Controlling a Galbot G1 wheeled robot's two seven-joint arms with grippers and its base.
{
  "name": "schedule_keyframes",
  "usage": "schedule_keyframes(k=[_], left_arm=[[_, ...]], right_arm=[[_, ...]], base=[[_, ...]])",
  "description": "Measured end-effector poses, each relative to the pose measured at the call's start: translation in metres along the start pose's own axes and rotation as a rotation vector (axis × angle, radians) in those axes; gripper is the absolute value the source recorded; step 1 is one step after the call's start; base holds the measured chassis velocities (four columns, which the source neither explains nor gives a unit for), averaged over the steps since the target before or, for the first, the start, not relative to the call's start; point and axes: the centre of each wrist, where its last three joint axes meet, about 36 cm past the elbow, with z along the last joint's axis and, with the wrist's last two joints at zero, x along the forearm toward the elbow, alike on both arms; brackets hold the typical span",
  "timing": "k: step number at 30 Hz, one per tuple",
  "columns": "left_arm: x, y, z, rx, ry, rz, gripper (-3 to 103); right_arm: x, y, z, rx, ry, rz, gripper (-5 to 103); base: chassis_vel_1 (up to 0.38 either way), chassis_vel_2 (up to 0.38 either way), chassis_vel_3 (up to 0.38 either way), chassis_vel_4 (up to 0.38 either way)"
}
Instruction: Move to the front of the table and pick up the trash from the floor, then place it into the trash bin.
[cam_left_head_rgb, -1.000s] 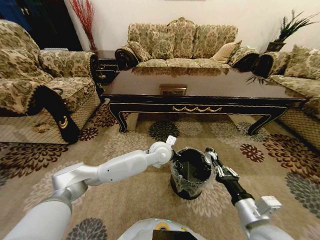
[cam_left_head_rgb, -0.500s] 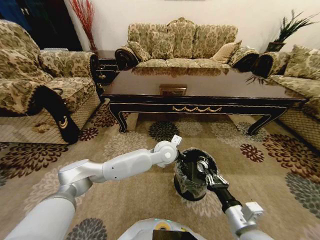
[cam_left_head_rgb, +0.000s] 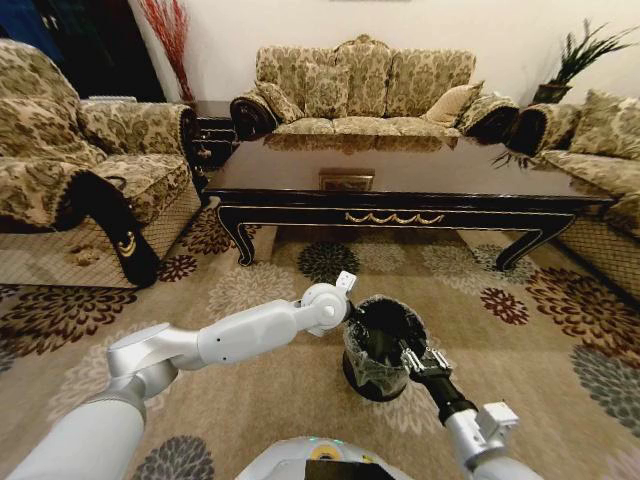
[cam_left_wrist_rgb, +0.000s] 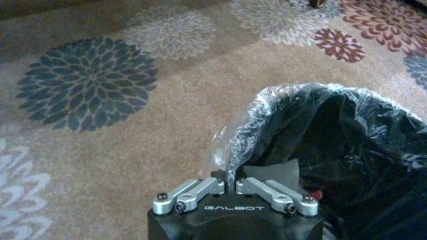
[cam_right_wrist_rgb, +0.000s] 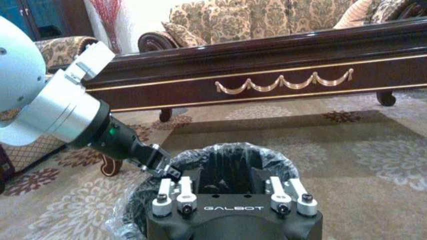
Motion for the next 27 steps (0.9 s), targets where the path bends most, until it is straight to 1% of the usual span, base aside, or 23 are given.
schedule_keyframes(k=[3,4,5,6,7,8,9,10,11,12,14,15,16,17,18,20,22,23,24,25,27], left_arm=[[0.0,0.008,0.003,0.012,0.0,-0.013,3],[0.0,0.008,0.003,0.012,0.0,-0.013,3],[0.001,0.011,0.004,0.02,-0.001,-0.015,3],[0.003,0.015,0.006,0.033,-0.005,-0.016,3],[0.003,0.015,0.006,0.033,-0.005,-0.016,3],[0.007,0.02,0.008,0.046,-0.01,-0.017,3],[0.009,0.025,0.009,0.054,-0.015,-0.019,3],[0.014,0.033,0.012,0.069,-0.022,-0.028,3],[0.014,0.033,0.012,0.069,-0.022,-0.028,3],[0.017,0.04,0.014,0.079,-0.026,-0.038,3],[0.026,0.054,0.022,0.106,-0.035,-0.057,3],[0.026,0.054,0.022,0.106,-0.035,-0.057,3],[0.032,0.064,0.029,0.125,-0.036,-0.066,3],[0.035,0.069,0.033,0.133,-0.037,-0.071,3],[0.043,0.082,0.044,0.15,-0.035,-0.092,3],[0.054,0.102,0.057,0.169,-0.033,-0.134,3],[0.056,0.106,0.06,0.173,-0.032,-0.143,3],[0.066,0.121,0.069,0.189,-0.035,-0.172,3],[0.071,0.128,0.074,0.202,-0.038,-0.182,3],[0.071,0.128,0.074,0.202,-0.038,-0.182,3],[0.079,0.142,0.082,0.235,-0.044,-0.197,3]], right_arm=[[-0.001,0.0,-0.002,-0.005,-0.006,0.001,69],[-0.001,0.0,-0.002,-0.005,-0.006,0.001,69],[-0.002,-0.001,-0.002,0.004,-0.012,0.006,74],[-0.002,-0.002,-0.003,0.028,-0.025,0.01,80],[-0.002,-0.002,-0.003,0.028,-0.025,0.01,80],[-0.002,-0.004,-0.007,0.049,-0.04,0.011,85],[-0.001,-0.004,-0.01,0.055,-0.048,0.01,85],[-0.002,-0.006,-0.014,0.053,-0.059,0.008,95],[-0.002,-0.006,-0.014,0.053,-0.059,0.008,95],[-0.003,-0.008,-0.017,0.05,-0.066,0.008,95],[-0.007,-0.012,-0.023,0.039,-0.078,0.011,100],[-0.007,-0.012,-0.023,0.039,-0.078,0.011,100],[-0.01,-0.014,-0.024,0.035,-0.082,0.013,100],[-0.011,-0.016,-0.025,0.033,-0.084,0.016,100],[-0.014,-0.019,-0.025,0.025,-0.086,0.023,100],[-0.018,-0.023,-0.023,0.02,-0.084,0.031,100],[-0.019,-0.024,-0.023,0.019,-0.084,0.032,100],[-0.023,-0.027,-0.022,0.017,-0.083,0.035,100],[-0.025,-0.029,-0.022,0.016,-0.082,0.036,100],[-0.025,-0.029,-0.022,0.016,-0.082,0.036,100],[-0.031,-0.033,-0.02,0.018,-0.08,0.041,100]], base=[[0.0,0.0,0.0,0.0],[0.0,0.0,0.0,0.0],[0.0,0.0,0.0,0.0],[0.0,0.0,0.0,0.0],[0.0,0.0,0.0,0.0],[0.0,0.0,0.0,0.0],[0.0,0.0,0.0,0.0],[0.0,0.0,0.0,0.0],[0.0,0.0,0.0,0.0],[0.0,0.0,0.0,0.0],[0.0,0.0,0.0,0.0],[0.0,0.0,0.0,0.0],[0.0,0.0,0.0,0.0],[0.0,0.0,0.0,0.0],[0.0,0.0,0.0,0.0],[0.0,0.0,0.0,0.0],[0.0,0.0,0.0,0.0],[0.0,0.0,0.0,0.0],[0.0,0.0,0.0,0.0],[0.0,0.0,0.0,0.0],[0.0,0.0,0.0,0.0]])
